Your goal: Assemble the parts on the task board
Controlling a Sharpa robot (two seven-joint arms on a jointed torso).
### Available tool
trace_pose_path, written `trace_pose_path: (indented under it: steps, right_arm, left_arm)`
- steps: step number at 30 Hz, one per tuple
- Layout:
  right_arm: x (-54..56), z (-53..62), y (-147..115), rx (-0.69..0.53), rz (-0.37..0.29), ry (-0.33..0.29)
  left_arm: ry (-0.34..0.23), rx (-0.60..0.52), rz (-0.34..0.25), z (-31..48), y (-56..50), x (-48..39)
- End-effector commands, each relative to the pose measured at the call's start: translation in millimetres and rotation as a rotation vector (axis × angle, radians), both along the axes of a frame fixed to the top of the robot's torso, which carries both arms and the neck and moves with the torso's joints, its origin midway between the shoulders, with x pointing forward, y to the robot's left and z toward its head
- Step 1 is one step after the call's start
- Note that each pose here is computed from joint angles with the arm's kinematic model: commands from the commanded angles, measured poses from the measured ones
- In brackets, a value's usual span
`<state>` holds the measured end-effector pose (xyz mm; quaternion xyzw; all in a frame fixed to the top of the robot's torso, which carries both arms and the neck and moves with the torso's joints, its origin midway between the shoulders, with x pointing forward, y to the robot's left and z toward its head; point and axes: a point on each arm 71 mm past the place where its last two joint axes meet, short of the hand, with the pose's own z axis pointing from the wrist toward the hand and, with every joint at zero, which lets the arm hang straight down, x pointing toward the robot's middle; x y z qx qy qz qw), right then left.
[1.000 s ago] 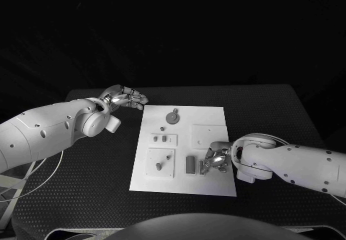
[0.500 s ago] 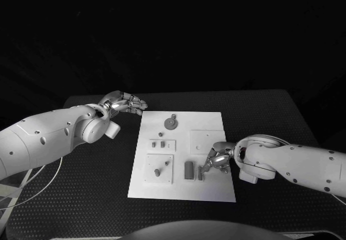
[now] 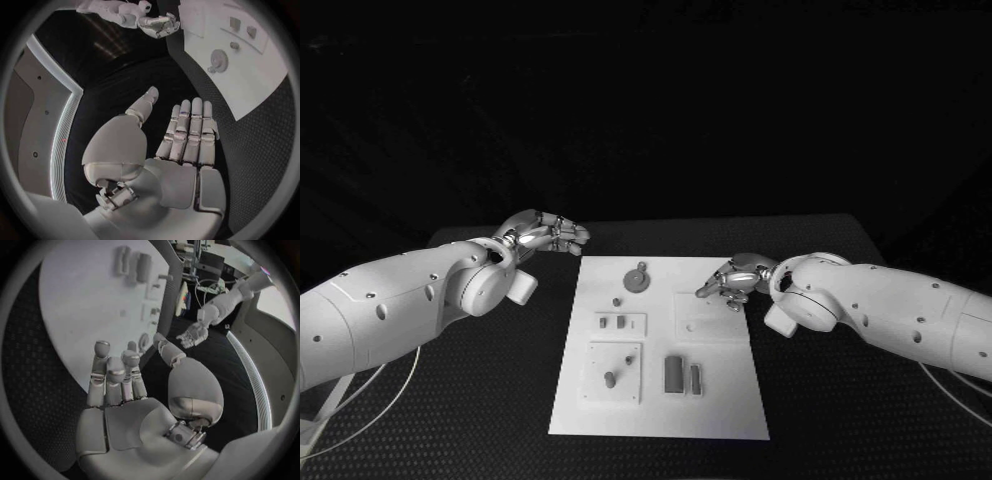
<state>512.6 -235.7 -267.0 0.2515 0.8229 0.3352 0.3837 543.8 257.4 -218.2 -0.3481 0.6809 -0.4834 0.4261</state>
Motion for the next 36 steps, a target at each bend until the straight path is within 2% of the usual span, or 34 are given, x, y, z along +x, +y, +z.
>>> trace_pose_path:
  steps: [1, 4, 8, 11, 18, 22, 26, 27, 28, 31, 36]
  right_arm:
    - [25.6, 14.4, -3.2, 0.273, -0.06, -0.146]
    - [44.8, 19.9, -7.6, 0.313, -0.099, -0.208]
    - [57.8, 26.9, -10.8, 0.363, -0.124, -0.257]
    - [63.4, 26.8, -8.2, 0.428, -0.122, -0.265]
    - [62.4, 22.0, -4.3, 0.5, -0.139, -0.264]
    - [61.0, 22.8, -3.3, 0.52, -0.136, -0.266]
    - [59.9, 21.6, -4.1, 0.525, -0.139, -0.265]
    - [61.2, 19.5, -5.5, 0.476, -0.16, -0.255]
    - [61.0, 19.6, -5.4, 0.477, -0.161, -0.255]
    - [59.4, 20.5, -3.8, 0.485, -0.168, -0.263]
    - [51.4, 23.9, 2.9, 0.52, -0.201, -0.293]
  left_arm:
    - [-0.016, -0.057, 0.027, 4.6, -0.3, 5.4]
    - [-0.028, -0.069, 0.048, 8.1, 0.8, 12.2]
    - [-0.034, -0.088, 0.081, 12.0, 3.6, 20.0]
    - [-0.034, -0.1, 0.11, 13.3, 6.2, 26.2]
    - [-0.04, -0.122, 0.126, 13.4, 5.1, 31.4]
    - [-0.04, -0.133, 0.118, 13.6, 3.9, 30.9]
    - [-0.043, -0.143, 0.098, 13.5, 0.7, 31.0]
    - [-0.028, -0.101, 0.116, 11.0, 4.4, 30.8]
    - [-0.028, -0.102, 0.117, 10.8, 4.1, 30.5]
    - [-0.033, -0.11, 0.123, 9.4, 1.7, 27.9]
    - [-0.049, -0.145, 0.153, 3.7, -8.8, 16.1]
